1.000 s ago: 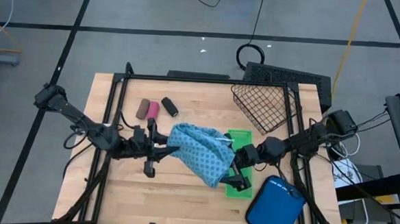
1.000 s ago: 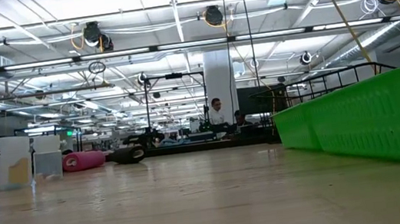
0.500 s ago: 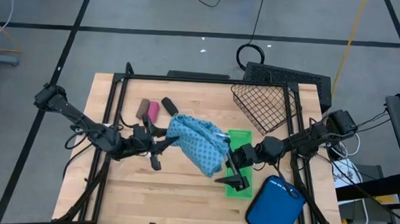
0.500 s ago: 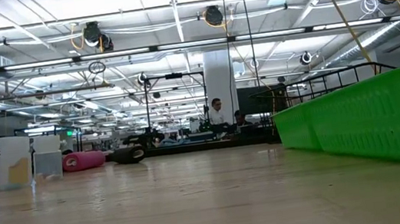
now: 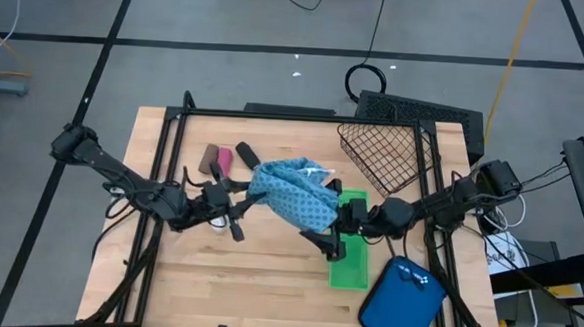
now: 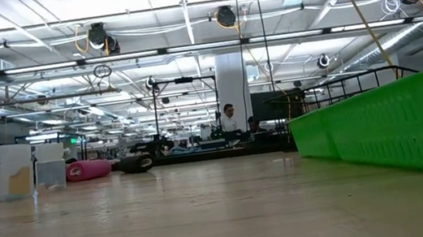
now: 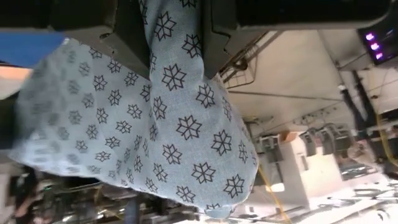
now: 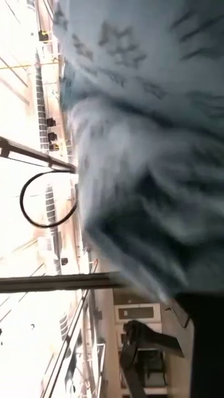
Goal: Pick & Place Medicine items
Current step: Put the blue patient gown into the black wire basket
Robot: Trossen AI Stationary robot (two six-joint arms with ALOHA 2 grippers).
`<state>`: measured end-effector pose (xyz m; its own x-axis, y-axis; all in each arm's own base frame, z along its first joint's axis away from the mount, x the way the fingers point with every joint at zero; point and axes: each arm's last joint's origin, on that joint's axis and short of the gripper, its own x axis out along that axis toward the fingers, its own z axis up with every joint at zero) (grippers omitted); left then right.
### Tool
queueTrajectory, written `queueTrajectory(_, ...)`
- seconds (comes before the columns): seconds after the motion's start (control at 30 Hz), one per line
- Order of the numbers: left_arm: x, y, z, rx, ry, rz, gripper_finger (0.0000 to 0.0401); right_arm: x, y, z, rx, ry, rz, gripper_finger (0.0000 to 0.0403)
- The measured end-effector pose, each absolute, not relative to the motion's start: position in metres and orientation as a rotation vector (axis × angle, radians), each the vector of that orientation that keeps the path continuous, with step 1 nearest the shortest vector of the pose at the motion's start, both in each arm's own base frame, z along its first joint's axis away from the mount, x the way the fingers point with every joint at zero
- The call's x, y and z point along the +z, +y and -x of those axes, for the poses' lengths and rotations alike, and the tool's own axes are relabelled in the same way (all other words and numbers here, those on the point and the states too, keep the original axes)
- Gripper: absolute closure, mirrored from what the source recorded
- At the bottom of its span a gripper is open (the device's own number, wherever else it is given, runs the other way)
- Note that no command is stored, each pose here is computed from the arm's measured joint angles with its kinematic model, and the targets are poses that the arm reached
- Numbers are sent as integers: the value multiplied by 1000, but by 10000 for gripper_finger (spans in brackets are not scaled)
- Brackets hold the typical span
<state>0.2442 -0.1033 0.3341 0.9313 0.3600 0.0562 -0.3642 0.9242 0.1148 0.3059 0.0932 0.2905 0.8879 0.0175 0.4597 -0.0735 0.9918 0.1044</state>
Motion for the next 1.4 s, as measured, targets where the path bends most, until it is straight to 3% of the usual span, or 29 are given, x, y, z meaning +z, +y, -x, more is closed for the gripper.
queueTrajectory(0.27, 332, -113, -243, 287, -32, -164, 302, 287, 85, -310, 36, -431, -159, 11)
queueTrajectory(0.4, 336, -119, -236, 271, -40, -183, 302, 286, 85, -311, 31, -430, -141, 44)
queueTrajectory(0.57, 337, -126, -231, 241, -46, -195, 302, 286, 85, -311, 32, -430, -136, 137)
queueTrajectory(0.83, 337, -131, -228, 218, -53, -146, 302, 284, 87, -312, 113, -407, -111, 368)
queueTrajectory(0.87, 337, -131, -228, 214, -55, -126, 301, 284, 88, -312, 141, -409, -105, 382)
queueTrajectory(0.93, 337, -131, -228, 208, -61, -86, 271, 285, 88, -311, 162, -409, -114, 383)
queueTrajectory(1.17, 357, -135, -212, 265, -179, 33, 105, 289, 88, -308, 163, -383, -110, 386)
queueTrajectory(1.4, 374, -143, -181, 177, -213, 36, 17, 314, 80, -285, 128, -307, -66, 387)
